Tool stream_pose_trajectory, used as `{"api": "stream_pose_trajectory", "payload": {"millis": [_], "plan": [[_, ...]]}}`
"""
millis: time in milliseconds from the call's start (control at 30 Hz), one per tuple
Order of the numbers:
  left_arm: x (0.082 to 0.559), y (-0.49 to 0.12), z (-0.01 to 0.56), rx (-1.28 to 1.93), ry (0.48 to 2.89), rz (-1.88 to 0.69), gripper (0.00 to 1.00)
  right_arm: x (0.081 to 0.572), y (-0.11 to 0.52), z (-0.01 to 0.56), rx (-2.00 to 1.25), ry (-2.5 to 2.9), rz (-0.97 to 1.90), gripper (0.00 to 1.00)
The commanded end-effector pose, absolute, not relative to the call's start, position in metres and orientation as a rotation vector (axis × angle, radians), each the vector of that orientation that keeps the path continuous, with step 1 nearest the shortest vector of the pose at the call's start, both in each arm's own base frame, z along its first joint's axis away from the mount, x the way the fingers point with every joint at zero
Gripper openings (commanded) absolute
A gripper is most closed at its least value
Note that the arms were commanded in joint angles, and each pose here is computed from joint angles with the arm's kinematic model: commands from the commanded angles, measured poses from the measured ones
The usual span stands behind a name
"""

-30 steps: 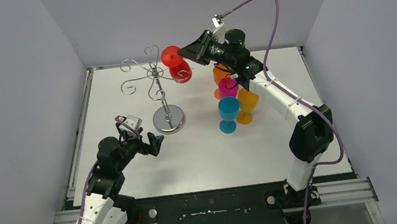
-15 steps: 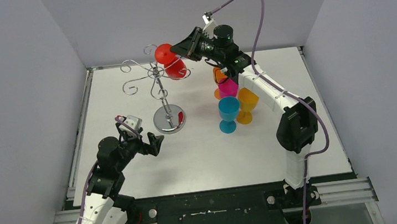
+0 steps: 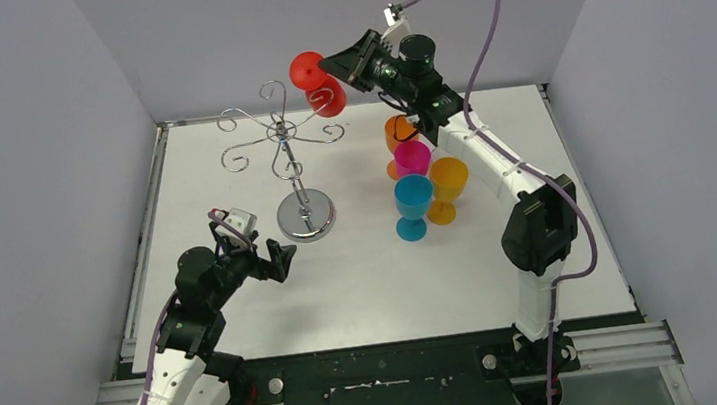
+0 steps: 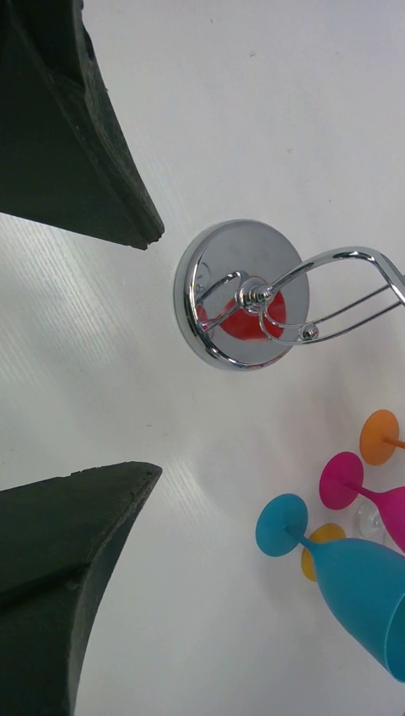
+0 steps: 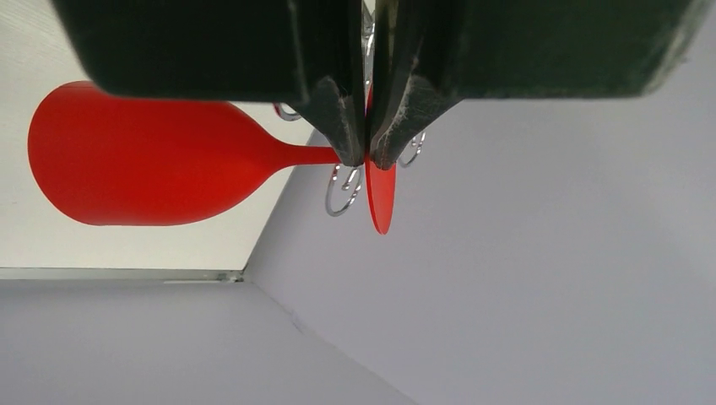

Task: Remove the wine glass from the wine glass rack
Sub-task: Pick up the wine glass from the wine rack.

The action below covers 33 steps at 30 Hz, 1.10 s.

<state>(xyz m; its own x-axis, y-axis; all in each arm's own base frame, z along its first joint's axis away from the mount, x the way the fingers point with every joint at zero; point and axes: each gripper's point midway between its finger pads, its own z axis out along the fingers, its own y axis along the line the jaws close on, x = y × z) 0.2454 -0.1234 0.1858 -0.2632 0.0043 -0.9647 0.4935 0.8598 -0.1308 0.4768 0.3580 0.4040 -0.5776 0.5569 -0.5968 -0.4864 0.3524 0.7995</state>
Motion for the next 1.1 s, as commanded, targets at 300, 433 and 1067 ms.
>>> {"api": "stream_pose_trajectory", "payload": {"millis": [300,433,1067], "plan": [[0.251,-0.118,0.233,0.272,1.69,-0.488,0.97,0.443,0.28,0.474,0.083,1.47,1.125,0.0],[0.246,-0.126,0.246,0.152,1.748,-0.595,0.97,0.408,0.258,0.471,0.086,1.488,1.085,0.0],[0.192,-0.192,0.293,0.148,1.707,-1.242,0.93,0.252,0.218,0.421,-0.124,1.58,1.166,0.0]]}}
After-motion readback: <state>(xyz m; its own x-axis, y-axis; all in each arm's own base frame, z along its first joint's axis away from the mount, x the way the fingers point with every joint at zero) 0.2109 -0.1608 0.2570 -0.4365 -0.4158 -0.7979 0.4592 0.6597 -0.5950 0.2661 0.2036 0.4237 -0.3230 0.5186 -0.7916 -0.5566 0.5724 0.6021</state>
